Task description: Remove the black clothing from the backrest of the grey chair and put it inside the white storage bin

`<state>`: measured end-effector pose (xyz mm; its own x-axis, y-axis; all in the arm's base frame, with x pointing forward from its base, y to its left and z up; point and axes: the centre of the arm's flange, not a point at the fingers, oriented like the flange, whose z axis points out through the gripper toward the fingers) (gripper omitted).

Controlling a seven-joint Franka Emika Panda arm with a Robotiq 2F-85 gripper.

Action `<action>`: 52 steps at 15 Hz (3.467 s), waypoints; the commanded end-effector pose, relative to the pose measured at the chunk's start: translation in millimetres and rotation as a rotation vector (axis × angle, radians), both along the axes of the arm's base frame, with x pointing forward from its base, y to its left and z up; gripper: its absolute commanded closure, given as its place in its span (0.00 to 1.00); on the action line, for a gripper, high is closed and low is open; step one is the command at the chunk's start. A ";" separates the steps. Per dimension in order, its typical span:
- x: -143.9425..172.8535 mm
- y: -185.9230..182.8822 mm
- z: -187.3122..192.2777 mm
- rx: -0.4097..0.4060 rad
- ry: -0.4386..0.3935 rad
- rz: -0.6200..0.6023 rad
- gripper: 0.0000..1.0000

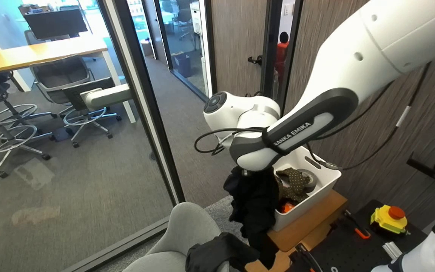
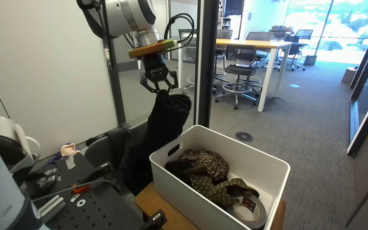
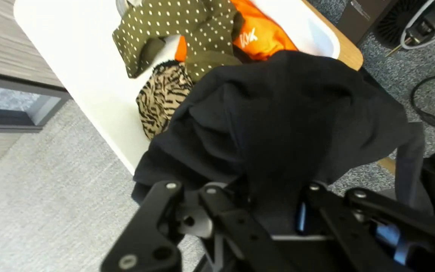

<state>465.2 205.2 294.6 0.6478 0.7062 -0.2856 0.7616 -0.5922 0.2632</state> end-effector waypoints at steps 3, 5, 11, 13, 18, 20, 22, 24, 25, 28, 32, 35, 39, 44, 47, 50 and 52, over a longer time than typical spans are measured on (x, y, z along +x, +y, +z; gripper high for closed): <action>-31.2 -87.0 98.7 -0.033 -0.188 -0.206 0.89; -33.7 -118.2 129.9 -0.041 -0.258 -0.275 0.89; -69.4 -239.6 212.2 -0.048 -0.429 -0.545 0.89; -87.8 -278.4 228.9 -0.048 -0.474 -0.637 0.89; -108.1 -327.6 196.8 0.006 -0.467 -0.789 0.89; -107.6 -333.2 167.6 0.025 -0.446 -0.823 0.89; -103.6 -334.4 135.5 0.046 -0.423 -0.849 0.89; -97.7 -333.4 107.7 0.062 -0.404 -0.860 0.89; -92.2 -333.0 96.2 0.065 -0.397 -0.860 0.89; -75.5 -332.8 70.4 0.067 -0.386 -0.834 0.89; -44.3 -335.9 46.4 0.080 -0.363 -0.795 0.89; -18.1 -338.7 30.9 0.085 -0.343 -0.774 0.89; 11.3 -336.7 3.7 0.094 -0.303 -0.749 0.89; 25.2 -326.6 -59.3 0.090 -0.191 -0.723 0.89; 27.0 -322.9 -93.2 0.080 -0.124 -0.715 0.89; 30.1 -321.7 -115.2 0.079 -0.078 -0.718 0.89; 32.4 -321.8 -123.6 0.079 -0.058 -0.723 0.59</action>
<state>480.8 -113.5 179.9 0.9759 0.1051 -0.1911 0.1508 -0.9582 0.2431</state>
